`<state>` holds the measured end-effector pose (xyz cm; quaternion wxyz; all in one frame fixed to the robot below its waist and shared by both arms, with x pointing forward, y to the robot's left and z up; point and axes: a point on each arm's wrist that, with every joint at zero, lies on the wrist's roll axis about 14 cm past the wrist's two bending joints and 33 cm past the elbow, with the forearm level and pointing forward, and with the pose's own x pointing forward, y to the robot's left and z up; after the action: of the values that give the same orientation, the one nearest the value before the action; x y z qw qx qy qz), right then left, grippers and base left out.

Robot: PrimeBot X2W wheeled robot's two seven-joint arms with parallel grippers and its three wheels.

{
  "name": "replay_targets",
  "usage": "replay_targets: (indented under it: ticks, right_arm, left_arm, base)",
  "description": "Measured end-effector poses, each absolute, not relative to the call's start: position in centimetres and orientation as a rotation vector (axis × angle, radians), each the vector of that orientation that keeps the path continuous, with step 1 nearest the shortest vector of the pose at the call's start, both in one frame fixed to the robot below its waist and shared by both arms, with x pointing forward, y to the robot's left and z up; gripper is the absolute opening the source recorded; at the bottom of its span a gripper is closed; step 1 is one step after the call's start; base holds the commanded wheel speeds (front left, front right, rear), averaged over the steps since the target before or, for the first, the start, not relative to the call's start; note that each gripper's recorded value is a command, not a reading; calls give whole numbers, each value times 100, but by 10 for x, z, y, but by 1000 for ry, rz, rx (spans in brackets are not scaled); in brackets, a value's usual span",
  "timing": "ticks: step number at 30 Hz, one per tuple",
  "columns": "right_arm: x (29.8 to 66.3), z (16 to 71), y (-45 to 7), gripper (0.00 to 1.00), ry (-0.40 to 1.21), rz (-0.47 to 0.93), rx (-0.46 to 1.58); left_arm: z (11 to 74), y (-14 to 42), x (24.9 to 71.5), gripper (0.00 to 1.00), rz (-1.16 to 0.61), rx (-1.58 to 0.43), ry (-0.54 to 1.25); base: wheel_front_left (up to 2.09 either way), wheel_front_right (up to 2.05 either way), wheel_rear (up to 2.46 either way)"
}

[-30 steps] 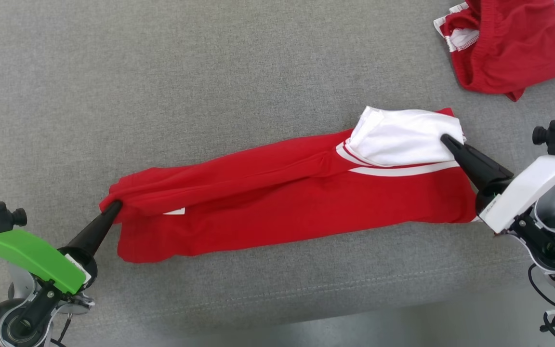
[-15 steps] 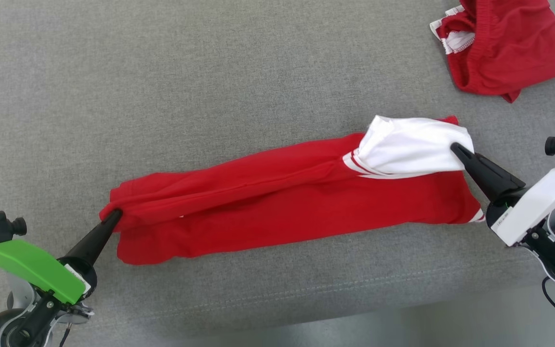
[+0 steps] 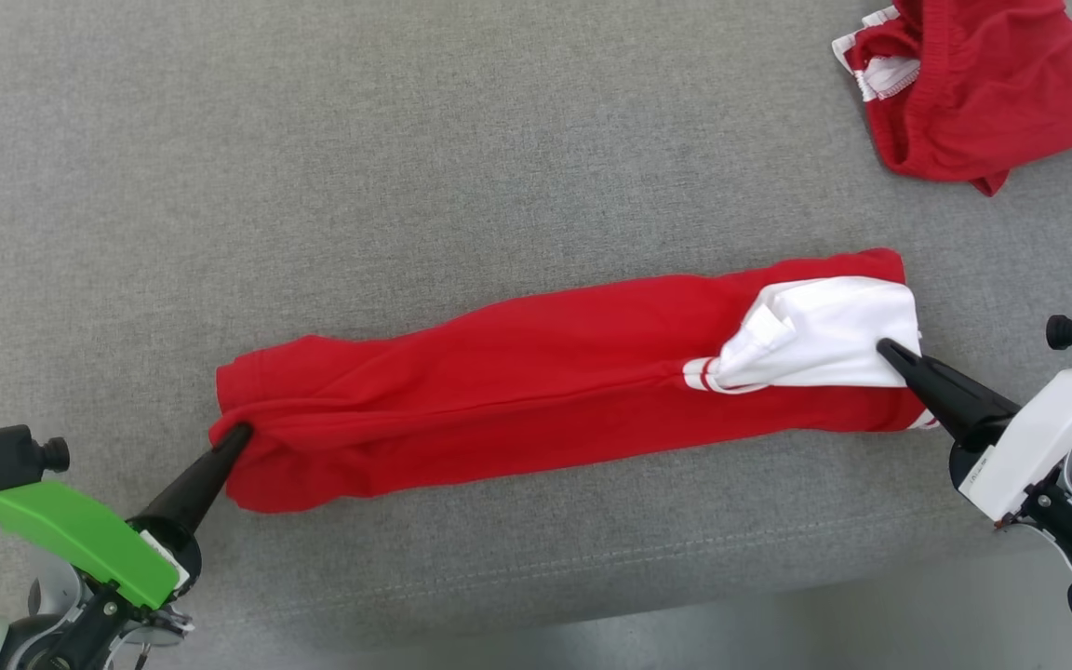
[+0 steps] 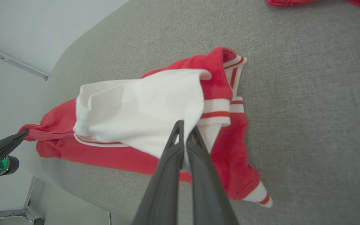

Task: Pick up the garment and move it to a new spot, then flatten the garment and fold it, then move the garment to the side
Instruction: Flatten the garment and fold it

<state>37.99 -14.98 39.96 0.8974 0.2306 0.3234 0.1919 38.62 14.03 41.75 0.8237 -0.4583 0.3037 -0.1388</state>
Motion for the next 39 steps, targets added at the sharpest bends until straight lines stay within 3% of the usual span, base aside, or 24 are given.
replay_targets:
  ticks: [26, 27, 29, 30, 31, 32, 33, 34, 39]
  right_arm:
    - [380, 386, -150, 0, 748, 382, 460]
    - [381, 386, -150, 15, 747, 377, 459]
    - [381, 387, -151, 44, 746, 375, 459]
    - [381, 386, -152, 44, 746, 371, 458]
    - [381, 387, -152, 55, 746, 367, 456]
    - [381, 387, -152, 84, 744, 366, 455]
    - [381, 387, -152, 100, 744, 366, 455]
    - [381, 388, -153, 100, 742, 366, 455]
    - [383, 391, -158, 100, 729, 349, 448]
  left_arm:
    - [392, 139, 378, 0, -266, -956, 723]
    - [391, 139, 377, 0, -264, -952, 726]
    - [391, 140, 378, 20, -261, -947, 722]
    - [391, 140, 378, 20, -261, -947, 721]
    - [391, 140, 378, 29, -261, -947, 720]
    - [392, 141, 379, 40, -254, -947, 709]
    - [392, 141, 379, 80, -254, -947, 709]
    - [392, 142, 379, 100, -251, -945, 703]
    - [394, 144, 381, 100, -249, -925, 690]
  base:
    - [0, 0, 0]
    - [0, 0, 0]
    - [0, 0, 0]
    - [0, 0, 0]
    - [0, 0, 0]
    - [0, 0, 0]
    - [0, 0, 0]
    - [0, 0, 0]
    - [0, 0, 0]
